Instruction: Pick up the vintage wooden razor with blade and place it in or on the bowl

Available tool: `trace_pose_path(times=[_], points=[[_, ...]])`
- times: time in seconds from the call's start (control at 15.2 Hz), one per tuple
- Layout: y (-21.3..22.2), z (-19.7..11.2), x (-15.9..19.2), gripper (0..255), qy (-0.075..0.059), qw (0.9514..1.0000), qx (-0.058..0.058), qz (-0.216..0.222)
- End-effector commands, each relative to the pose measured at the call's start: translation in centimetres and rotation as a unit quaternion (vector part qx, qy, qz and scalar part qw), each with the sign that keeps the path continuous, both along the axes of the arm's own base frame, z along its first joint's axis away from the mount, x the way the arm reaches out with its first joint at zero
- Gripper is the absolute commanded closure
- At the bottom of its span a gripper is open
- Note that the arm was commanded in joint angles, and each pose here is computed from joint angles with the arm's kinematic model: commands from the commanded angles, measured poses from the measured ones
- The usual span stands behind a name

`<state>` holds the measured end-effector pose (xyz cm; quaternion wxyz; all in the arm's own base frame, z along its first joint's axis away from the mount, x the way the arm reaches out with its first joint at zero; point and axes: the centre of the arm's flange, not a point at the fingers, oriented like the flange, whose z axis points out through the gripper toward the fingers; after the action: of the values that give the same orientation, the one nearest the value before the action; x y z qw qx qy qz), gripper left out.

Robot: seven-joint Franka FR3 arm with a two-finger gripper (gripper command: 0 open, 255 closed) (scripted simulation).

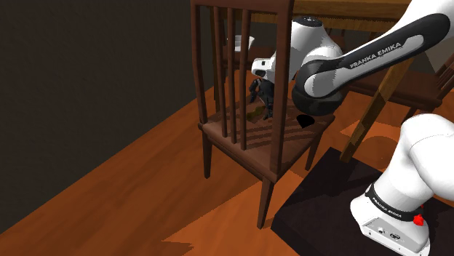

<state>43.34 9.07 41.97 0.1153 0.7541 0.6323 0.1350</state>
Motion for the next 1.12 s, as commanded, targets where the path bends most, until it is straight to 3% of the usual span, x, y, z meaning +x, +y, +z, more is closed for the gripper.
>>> trace_pose_path(times=[0.0,0.13,0.2,0.79,1.06], points=[[0.0,0.0,0.0,0,0.0,1.0,0.0,0.0],[0.0,0.0,0.0,0,0.0,1.0,0.0,0.0],[0.0,0.0,0.0,255,0.0,1.0,0.0,0.0],[0.0,0.0,0.0,255,0.0,1.0,0.0,0.0],[0.0,2.1,0.0,255,0.0,1.0,0.0,0.0]])
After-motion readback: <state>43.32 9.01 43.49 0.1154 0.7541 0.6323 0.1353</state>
